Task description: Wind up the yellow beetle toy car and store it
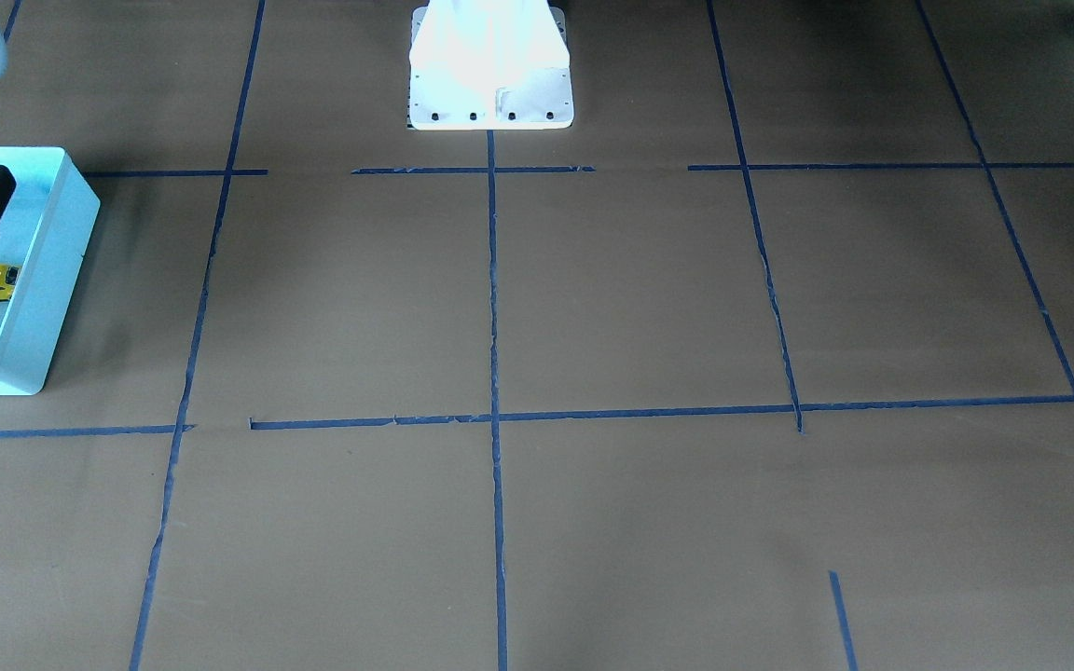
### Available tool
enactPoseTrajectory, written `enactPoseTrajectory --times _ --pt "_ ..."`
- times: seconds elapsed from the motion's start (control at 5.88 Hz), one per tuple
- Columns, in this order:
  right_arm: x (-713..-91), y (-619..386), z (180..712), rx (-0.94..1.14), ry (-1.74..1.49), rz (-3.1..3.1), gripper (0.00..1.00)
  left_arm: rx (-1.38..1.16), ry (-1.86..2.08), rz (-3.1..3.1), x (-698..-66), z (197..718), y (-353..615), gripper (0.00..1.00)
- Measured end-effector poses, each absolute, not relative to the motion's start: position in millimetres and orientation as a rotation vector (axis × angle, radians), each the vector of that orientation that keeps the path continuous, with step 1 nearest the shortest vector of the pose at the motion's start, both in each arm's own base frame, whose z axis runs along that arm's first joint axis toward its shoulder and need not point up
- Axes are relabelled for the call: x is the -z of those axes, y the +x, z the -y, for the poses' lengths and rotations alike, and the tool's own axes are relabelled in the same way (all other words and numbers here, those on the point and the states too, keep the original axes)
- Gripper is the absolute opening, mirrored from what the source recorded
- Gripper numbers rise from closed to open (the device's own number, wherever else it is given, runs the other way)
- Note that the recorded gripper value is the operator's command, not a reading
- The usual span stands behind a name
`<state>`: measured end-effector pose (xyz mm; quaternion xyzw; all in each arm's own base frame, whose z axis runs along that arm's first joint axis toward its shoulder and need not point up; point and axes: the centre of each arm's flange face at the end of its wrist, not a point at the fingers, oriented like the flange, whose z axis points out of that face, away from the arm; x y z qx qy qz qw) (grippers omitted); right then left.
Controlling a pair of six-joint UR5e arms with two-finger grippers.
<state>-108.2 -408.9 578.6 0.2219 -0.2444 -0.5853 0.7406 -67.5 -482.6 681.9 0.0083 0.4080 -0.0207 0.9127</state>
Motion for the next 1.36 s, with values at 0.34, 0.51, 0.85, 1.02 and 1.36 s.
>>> enactPoseTrajectory --times 0.34,0.51,0.85,1.02,1.36 --pt "-592.6 -8.1 409.2 0.988 0.376 0.633 1.00 0.043 0.017 -0.841 -682.0 482.6 -67.5 1.00" --pt "-602.9 30.8 402.7 0.823 0.289 0.672 1.00 0.043 0.017 -0.841 -682.0 482.6 -67.5 1.00" --pt "-618.8 74.2 383.9 0.362 0.089 0.755 1.00 0.042 0.017 -0.841 -682.0 482.6 -67.5 1.00" --pt "-621.7 79.0 381.5 0.160 0.002 0.778 1.00 0.042 0.016 -0.841 -682.2 482.3 -67.4 1.00" --pt "-627.1 84.0 385.6 -0.214 -0.123 0.749 1.00 0.043 0.015 -0.841 -682.4 481.9 -67.0 1.00"
